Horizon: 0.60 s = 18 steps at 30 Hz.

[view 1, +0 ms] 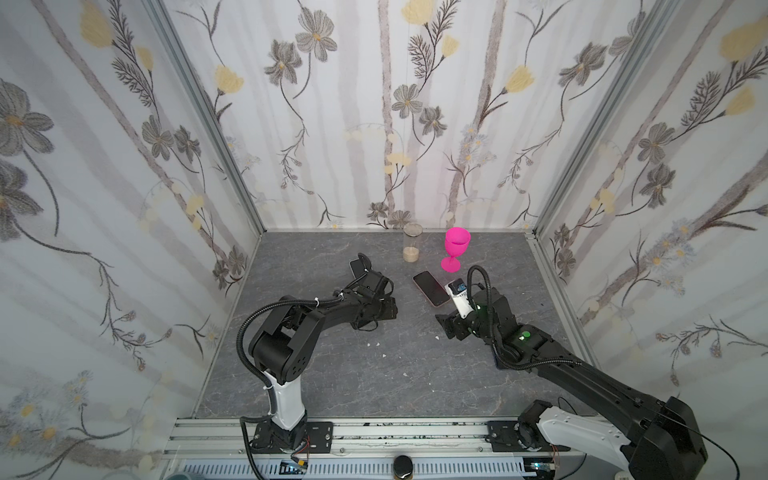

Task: Put the phone into the phone case
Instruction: 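Move the right gripper over the blue-edged phone while the left holds the case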

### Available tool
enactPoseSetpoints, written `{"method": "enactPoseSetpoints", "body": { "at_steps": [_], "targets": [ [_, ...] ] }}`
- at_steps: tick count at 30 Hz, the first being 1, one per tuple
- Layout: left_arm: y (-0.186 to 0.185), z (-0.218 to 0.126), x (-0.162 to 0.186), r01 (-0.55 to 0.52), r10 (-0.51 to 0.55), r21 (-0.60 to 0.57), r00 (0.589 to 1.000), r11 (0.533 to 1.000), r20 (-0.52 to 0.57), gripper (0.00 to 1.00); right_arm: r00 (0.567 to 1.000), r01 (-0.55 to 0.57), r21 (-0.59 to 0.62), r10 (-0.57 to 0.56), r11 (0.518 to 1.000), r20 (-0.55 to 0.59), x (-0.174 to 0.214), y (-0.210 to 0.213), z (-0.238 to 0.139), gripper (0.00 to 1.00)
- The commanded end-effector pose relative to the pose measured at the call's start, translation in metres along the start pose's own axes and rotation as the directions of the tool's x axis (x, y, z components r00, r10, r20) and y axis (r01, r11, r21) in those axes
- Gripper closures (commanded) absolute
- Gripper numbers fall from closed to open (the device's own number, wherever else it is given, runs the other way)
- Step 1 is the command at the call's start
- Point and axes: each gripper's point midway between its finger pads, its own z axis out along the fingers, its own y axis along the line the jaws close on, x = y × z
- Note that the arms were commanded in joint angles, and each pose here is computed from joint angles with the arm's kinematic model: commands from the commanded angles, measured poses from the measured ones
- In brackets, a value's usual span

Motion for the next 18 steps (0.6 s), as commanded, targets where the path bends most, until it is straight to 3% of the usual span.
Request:
{"method": "enactPoseSetpoints", "body": {
  "at_steps": [1,9,14,18],
  "targets": [
    [-0.004,-0.003,0.027,-0.025,0.027,0.03,0.996,0.999,-0.086,0.41,1.0,-0.019,0.017,0.019,1.0,0.015,-0.002,-0.003,-0.003,0.14],
    [-0.042,-0.014,0.065,-0.127,0.159,0.195,0.974,0.973,-0.16,0.42,0.999,-0.052,0.066,0.051,0.996,0.017,-0.004,-0.012,-0.009,0.14],
    [-0.056,-0.02,0.073,-0.177,0.227,0.277,0.961,0.944,-0.16,0.45,0.989,-0.149,0.161,0.148,0.976,0.02,0.001,-0.03,-0.016,0.13],
    [-0.065,-0.023,0.071,-0.21,0.269,0.321,0.951,0.923,-0.152,0.45,0.966,-0.255,0.263,0.255,0.931,0.036,0.011,-0.054,-0.028,0.1]
  ]
}}
